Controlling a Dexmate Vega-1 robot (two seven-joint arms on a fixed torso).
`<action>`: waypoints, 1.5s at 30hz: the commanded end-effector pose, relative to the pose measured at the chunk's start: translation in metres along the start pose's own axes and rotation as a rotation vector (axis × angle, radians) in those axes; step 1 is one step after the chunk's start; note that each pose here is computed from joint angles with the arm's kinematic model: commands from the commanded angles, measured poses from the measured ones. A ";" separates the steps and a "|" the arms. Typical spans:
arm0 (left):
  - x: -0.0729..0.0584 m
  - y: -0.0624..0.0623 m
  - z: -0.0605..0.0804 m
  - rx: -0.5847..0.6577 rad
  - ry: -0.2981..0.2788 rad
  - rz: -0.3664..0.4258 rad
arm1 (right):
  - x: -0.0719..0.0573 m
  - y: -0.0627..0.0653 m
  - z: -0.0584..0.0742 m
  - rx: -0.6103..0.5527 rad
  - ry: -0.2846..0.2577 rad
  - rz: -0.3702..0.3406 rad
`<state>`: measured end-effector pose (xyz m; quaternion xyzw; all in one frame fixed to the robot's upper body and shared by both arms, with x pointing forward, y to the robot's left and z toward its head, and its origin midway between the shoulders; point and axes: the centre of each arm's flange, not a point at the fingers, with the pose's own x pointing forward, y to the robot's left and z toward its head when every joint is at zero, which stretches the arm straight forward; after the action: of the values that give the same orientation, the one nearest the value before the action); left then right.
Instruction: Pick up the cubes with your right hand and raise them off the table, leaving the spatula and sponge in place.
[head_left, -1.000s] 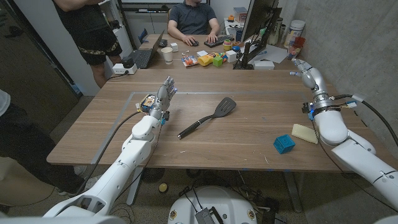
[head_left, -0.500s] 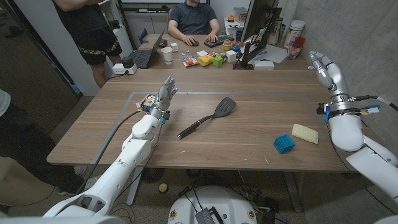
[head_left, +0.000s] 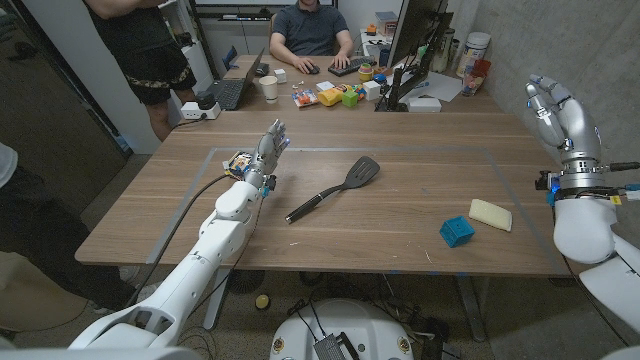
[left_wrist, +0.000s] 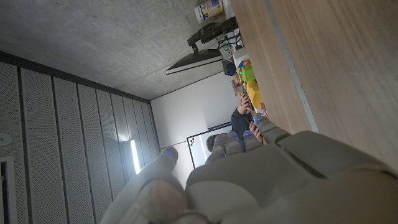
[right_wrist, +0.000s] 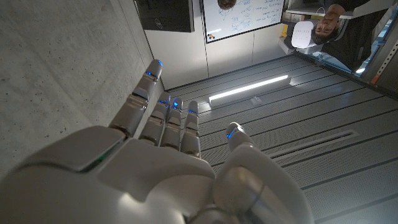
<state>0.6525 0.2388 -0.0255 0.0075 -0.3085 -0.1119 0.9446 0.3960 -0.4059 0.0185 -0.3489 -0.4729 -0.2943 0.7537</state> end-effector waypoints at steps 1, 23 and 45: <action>0.009 -0.003 0.002 0.008 0.000 -0.018 | -0.019 -0.026 0.019 -0.134 -0.043 -0.020; 0.018 -0.005 0.003 0.007 -0.002 -0.071 | -0.060 -0.051 0.049 -0.316 -0.052 -0.051; 0.020 -0.004 0.003 0.007 -0.001 -0.077 | -0.059 -0.041 0.059 -0.419 -0.081 0.062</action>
<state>0.6659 0.2300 -0.0132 0.0216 -0.3082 -0.1472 0.9396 0.3085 -0.3806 -0.0085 -0.4936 -0.4362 -0.3695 0.6554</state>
